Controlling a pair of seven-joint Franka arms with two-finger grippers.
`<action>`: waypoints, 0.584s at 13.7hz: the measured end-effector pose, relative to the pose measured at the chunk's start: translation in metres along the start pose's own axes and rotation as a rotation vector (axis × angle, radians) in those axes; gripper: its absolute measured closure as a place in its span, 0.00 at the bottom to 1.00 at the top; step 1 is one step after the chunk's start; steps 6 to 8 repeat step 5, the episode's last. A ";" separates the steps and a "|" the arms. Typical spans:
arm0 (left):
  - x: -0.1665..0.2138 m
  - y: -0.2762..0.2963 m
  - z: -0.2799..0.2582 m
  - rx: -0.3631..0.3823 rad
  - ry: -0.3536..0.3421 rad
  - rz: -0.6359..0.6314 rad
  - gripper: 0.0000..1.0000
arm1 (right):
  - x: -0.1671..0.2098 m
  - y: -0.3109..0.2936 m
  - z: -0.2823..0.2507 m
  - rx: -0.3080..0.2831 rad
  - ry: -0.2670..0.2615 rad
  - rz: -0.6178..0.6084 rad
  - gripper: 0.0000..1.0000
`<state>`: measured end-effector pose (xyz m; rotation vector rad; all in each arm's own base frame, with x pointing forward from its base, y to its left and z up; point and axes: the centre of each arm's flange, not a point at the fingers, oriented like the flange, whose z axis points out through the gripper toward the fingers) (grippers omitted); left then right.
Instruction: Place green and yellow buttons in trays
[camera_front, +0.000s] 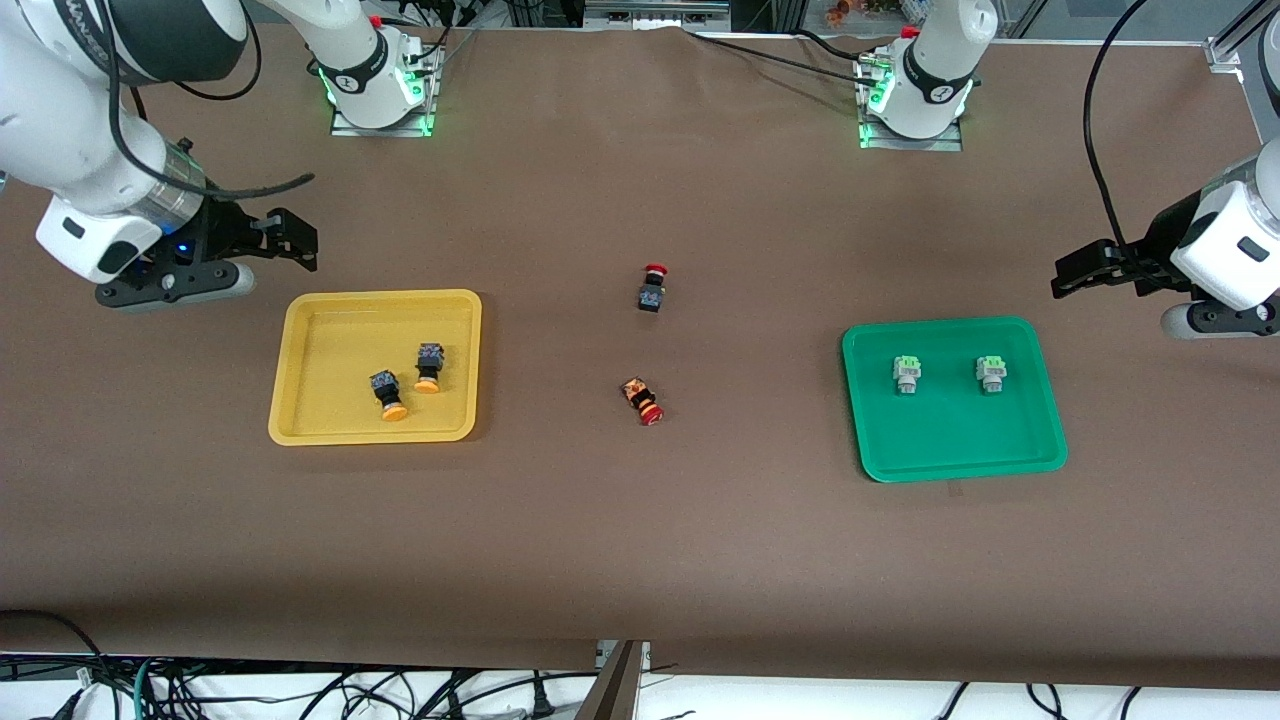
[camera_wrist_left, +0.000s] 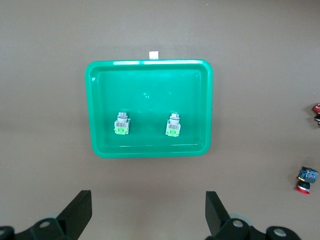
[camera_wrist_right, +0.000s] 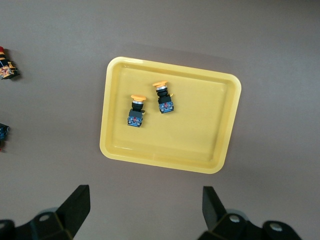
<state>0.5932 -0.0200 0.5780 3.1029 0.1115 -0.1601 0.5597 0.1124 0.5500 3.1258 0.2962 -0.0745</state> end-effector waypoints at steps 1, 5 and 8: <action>0.001 0.000 0.000 0.000 0.000 0.000 0.00 | 0.000 -0.001 0.000 -0.002 0.001 -0.004 0.00; 0.001 0.003 -0.001 0.000 0.003 0.006 0.00 | 0.000 0.001 -0.001 0.000 0.001 -0.002 0.00; 0.001 0.003 -0.001 0.000 0.003 0.006 0.00 | 0.000 0.001 -0.001 0.000 0.001 -0.002 0.00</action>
